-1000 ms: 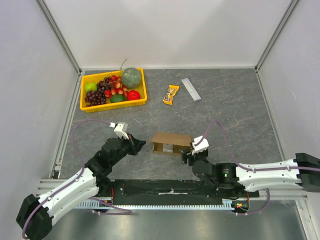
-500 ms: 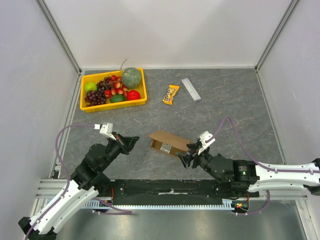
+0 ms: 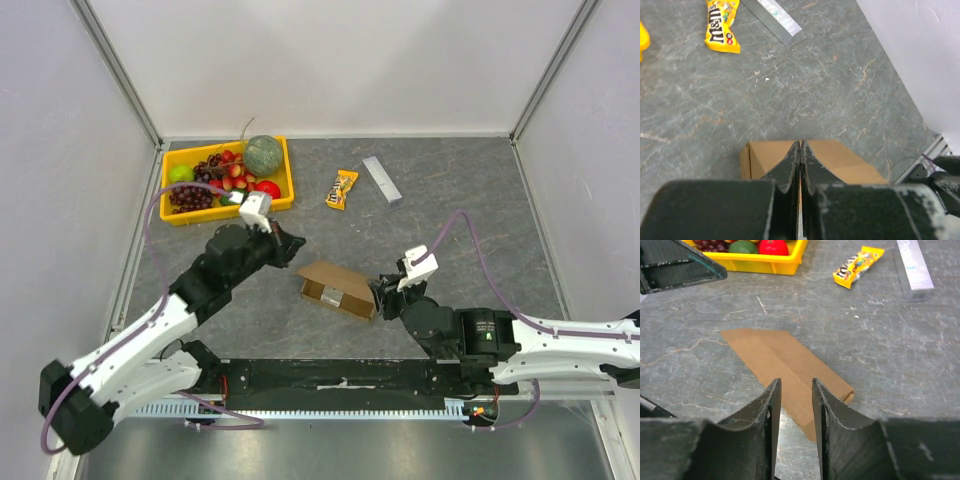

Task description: Fold the paper box

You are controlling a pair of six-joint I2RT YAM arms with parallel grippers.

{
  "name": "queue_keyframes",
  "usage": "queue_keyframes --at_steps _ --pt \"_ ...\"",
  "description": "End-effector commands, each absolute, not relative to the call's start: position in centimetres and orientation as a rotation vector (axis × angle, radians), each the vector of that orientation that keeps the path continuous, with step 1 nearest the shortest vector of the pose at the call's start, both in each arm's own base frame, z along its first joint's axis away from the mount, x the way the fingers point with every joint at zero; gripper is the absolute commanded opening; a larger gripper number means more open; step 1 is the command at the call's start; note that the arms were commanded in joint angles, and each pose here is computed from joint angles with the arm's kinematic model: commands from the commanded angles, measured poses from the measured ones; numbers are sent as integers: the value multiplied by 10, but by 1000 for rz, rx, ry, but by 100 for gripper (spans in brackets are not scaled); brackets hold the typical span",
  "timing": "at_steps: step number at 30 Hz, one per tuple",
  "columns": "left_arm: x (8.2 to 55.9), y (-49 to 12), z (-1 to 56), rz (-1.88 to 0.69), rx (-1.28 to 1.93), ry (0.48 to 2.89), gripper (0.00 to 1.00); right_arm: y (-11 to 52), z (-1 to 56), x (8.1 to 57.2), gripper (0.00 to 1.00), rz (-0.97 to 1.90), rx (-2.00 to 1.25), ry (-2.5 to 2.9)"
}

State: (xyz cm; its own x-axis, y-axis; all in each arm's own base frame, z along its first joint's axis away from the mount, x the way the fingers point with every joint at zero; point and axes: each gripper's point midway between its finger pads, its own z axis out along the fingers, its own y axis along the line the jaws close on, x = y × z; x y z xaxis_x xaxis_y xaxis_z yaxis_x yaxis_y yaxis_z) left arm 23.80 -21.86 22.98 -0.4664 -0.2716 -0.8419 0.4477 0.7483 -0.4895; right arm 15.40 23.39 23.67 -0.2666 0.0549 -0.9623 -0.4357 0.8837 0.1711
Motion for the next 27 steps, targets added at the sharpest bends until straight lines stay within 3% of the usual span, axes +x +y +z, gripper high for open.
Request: queue_keyframes --at_steps 1,5,12,17,27 --pt "258 -260 266 -887 361 1797 2 215 241 165 36 444 -142 1832" --pt "282 -280 233 -853 420 1930 3 202 213 176 27 364 -87 1977" --pt "307 -296 186 -819 487 2068 2 194 151 183 25 193 -113 2202" --pt "296 -293 156 -826 510 2136 2 171 116 182 19 127 -6 2287" --pt "264 -275 134 -871 482 2149 2 174 69 168 18 226 -27 2413"
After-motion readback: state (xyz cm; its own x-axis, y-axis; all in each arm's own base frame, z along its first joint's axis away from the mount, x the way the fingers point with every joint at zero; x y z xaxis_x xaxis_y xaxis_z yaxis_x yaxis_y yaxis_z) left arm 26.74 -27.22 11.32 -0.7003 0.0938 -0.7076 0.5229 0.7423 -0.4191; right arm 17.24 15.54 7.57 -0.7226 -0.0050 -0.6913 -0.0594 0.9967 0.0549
